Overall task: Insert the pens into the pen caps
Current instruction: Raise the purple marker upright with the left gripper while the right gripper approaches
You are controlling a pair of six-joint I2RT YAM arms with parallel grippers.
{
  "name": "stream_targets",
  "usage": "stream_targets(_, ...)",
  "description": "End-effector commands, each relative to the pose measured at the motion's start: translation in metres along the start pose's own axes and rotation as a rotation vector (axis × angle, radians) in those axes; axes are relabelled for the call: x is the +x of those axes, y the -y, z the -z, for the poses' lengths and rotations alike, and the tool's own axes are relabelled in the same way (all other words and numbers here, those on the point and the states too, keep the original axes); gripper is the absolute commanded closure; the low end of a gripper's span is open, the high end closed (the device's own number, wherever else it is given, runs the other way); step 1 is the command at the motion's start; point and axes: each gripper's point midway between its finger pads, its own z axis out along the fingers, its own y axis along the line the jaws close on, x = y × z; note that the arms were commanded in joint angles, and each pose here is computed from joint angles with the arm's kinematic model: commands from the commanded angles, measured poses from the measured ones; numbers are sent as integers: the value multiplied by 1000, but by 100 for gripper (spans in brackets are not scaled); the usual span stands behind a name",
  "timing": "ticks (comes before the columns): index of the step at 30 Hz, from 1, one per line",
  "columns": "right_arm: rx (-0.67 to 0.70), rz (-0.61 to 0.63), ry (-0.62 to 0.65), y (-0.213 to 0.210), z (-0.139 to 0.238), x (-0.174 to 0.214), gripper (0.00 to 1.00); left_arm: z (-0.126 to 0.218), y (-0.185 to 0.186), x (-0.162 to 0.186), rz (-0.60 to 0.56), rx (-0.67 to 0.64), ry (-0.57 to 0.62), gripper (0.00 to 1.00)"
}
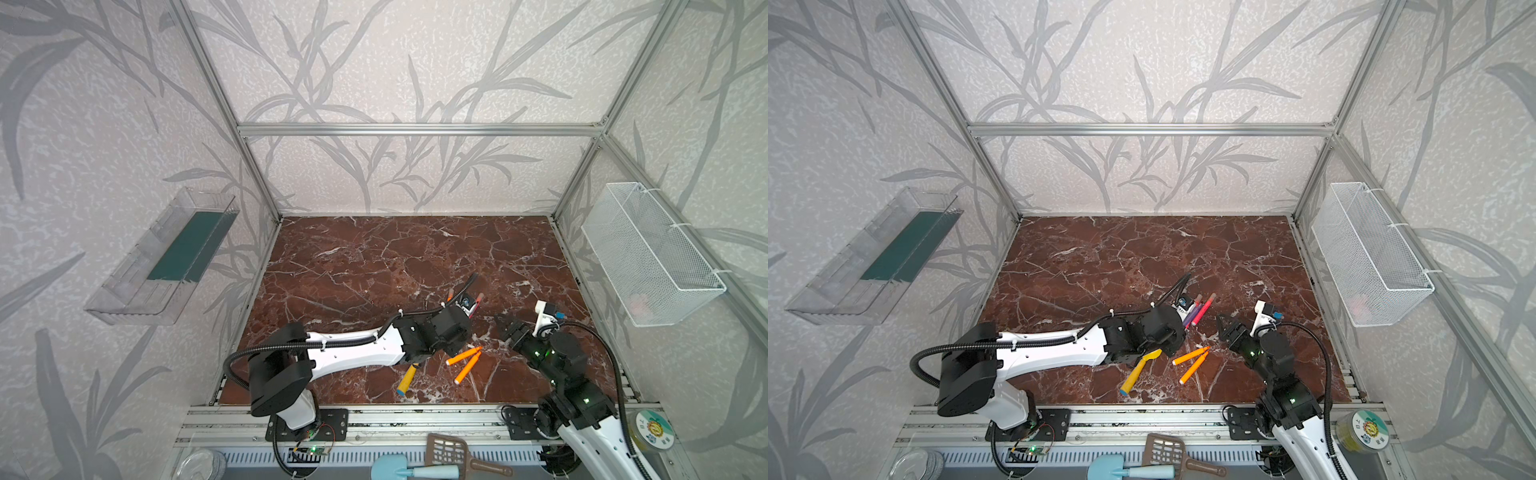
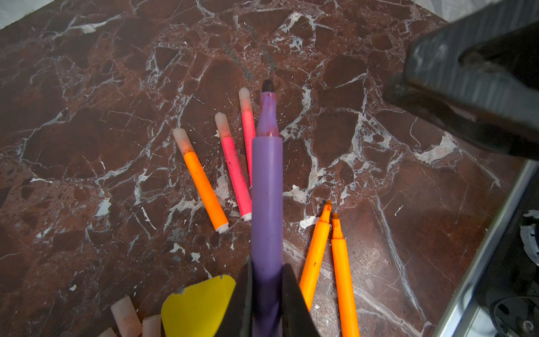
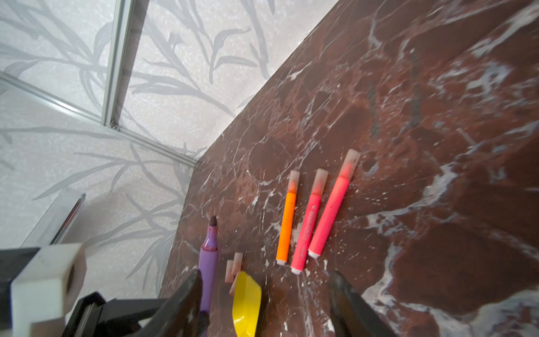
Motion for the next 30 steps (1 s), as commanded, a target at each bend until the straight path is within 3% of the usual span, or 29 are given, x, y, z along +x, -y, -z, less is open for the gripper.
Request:
stream_targets(1,-117,-11,31,-28,-3,-2,33,6,3,-12,15,31,54,100)
stream_targets(7,-179,21,0,-50,-14,13,32,3,6,-9,20,47,46,100)
stream_targets(12,-133,25,-32,-48,-30,22,33,5,11,-10,19,78,55,100)
stream_targets(15,-113,21,-53,-47,-40,27,37,6,14,-9,14,99,54,100)
stream_targets(19,-90,24,-68,-47,-50,29,50,7,23,-6,-11,152,47,100)
stream_targets(26,-73,27,-42,-45,-48,23,52,3,19,-1,-9,134,42,100)
stream_targets(30,-72,20,-37,-43,-45,23,62,3,22,-3,-10,145,44,100)
